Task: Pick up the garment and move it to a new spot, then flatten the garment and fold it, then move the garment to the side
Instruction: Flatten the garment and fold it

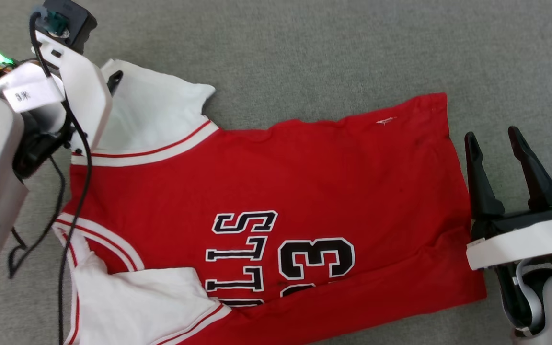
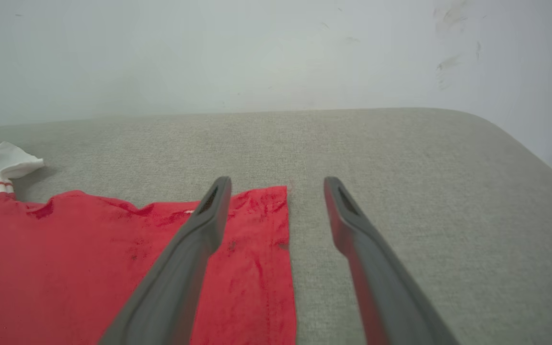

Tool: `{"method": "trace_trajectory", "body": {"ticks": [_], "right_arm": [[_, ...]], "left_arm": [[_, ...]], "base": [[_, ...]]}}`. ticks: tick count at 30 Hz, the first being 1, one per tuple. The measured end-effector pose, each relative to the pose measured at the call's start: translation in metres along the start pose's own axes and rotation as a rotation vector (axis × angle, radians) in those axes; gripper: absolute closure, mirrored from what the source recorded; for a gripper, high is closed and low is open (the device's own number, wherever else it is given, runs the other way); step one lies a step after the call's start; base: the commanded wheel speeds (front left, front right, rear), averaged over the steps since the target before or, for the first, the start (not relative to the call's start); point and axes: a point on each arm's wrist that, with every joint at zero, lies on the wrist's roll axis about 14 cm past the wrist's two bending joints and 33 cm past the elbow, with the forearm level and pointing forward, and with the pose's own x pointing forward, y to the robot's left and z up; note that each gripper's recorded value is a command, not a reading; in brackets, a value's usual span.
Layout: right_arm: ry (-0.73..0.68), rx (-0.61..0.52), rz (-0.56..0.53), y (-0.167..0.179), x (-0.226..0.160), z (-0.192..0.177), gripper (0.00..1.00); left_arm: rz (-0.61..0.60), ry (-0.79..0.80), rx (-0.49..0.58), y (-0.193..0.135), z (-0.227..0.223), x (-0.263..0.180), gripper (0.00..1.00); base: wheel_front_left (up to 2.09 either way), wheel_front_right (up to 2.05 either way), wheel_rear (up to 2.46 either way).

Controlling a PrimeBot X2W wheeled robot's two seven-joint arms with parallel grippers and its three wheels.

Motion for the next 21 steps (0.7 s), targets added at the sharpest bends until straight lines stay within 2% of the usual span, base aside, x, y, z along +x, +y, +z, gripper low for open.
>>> {"method": "trace_trajectory", "body": {"ticks": [1,9,10,11,12,15,21], "right_arm": [[0.016,-0.002,-0.006,-0.002,0.004,-0.008,0.00],[0.050,-0.004,-0.020,-0.005,0.010,-0.024,0.00],[0.050,-0.004,-0.021,-0.006,0.010,-0.025,0.00],[0.049,-0.004,-0.021,-0.006,0.011,-0.025,0.00],[0.049,-0.004,-0.021,-0.006,0.012,-0.025,0.00],[0.055,-0.002,-0.022,-0.005,0.012,-0.027,0.00],[0.050,-0.003,-0.007,0.000,0.012,-0.023,0.00]], "left_arm": [[-0.012,0.065,-0.002,0.002,-0.012,0.016,0.00],[-0.027,0.172,-0.017,0.004,-0.039,0.047,0.00],[-0.031,0.189,-0.023,0.003,-0.043,0.049,0.05],[-0.036,0.204,-0.036,0.003,-0.044,0.050,0.64],[-0.043,0.213,-0.041,0.002,-0.046,0.050,1.00],[-0.070,0.226,-0.045,-0.006,-0.049,0.050,1.00],[-0.029,0.123,-0.040,0.005,-0.035,0.044,1.00]], "base": [[0.00,0.00,0.00],[0.00,0.00,0.00],[0.00,0.00,0.00],[0.00,0.00,0.00],[0.00,0.00,0.00],[0.00,0.00,0.00],[0.00,0.00,0.00]]}}
